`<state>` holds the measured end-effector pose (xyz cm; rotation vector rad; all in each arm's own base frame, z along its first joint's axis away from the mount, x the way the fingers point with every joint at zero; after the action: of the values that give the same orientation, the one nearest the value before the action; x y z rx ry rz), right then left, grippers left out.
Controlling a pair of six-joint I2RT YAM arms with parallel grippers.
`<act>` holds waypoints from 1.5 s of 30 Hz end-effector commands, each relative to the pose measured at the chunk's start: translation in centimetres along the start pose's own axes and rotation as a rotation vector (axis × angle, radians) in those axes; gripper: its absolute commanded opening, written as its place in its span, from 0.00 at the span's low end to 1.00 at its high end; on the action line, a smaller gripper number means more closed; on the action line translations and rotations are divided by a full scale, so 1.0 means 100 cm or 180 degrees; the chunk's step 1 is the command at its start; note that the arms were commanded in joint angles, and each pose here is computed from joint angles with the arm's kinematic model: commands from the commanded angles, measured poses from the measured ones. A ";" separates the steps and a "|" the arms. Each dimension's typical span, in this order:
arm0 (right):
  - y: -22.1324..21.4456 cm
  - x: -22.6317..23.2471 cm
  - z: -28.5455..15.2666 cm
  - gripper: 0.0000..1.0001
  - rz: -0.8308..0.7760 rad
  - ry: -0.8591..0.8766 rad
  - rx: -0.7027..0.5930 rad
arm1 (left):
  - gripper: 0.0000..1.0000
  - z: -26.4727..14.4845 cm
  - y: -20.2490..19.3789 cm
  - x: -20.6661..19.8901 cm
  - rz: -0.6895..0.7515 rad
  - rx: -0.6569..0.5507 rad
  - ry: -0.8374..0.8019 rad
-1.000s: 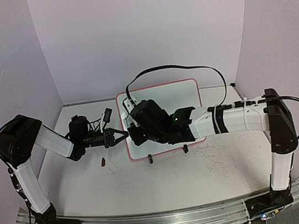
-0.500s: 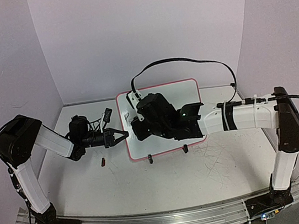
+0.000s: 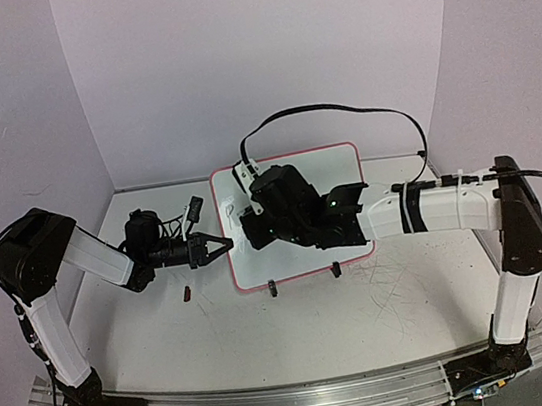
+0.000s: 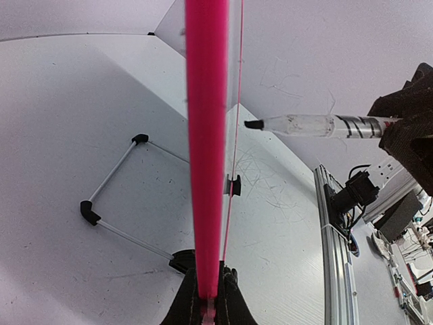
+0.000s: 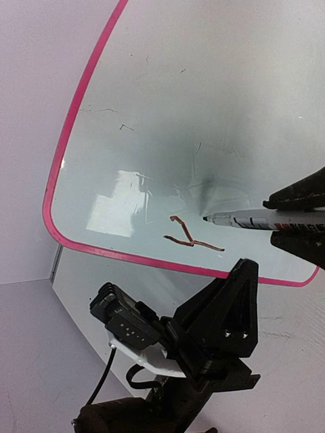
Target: Write a sentence on the whiteboard
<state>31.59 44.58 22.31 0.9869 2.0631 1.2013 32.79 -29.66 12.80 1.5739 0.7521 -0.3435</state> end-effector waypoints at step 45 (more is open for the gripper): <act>-0.013 0.000 0.002 0.00 0.0112 -0.0007 0.0076 | 0.00 -0.001 0.010 -0.004 0.0194 -0.0103 0.0034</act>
<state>31.29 45.12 20.33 1.0129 2.0941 1.1946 32.84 -29.64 12.77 1.5735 0.7552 -0.3415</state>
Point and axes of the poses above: each gripper's point midway between its finger pads, its own z axis out along the fingers, its own x axis along the line the jaws close on, y = z × x, the point moved 1 cm from there along -z, back along the fingers, and after that the axes turned 5 degrees about -z, right-handed, at the moved point
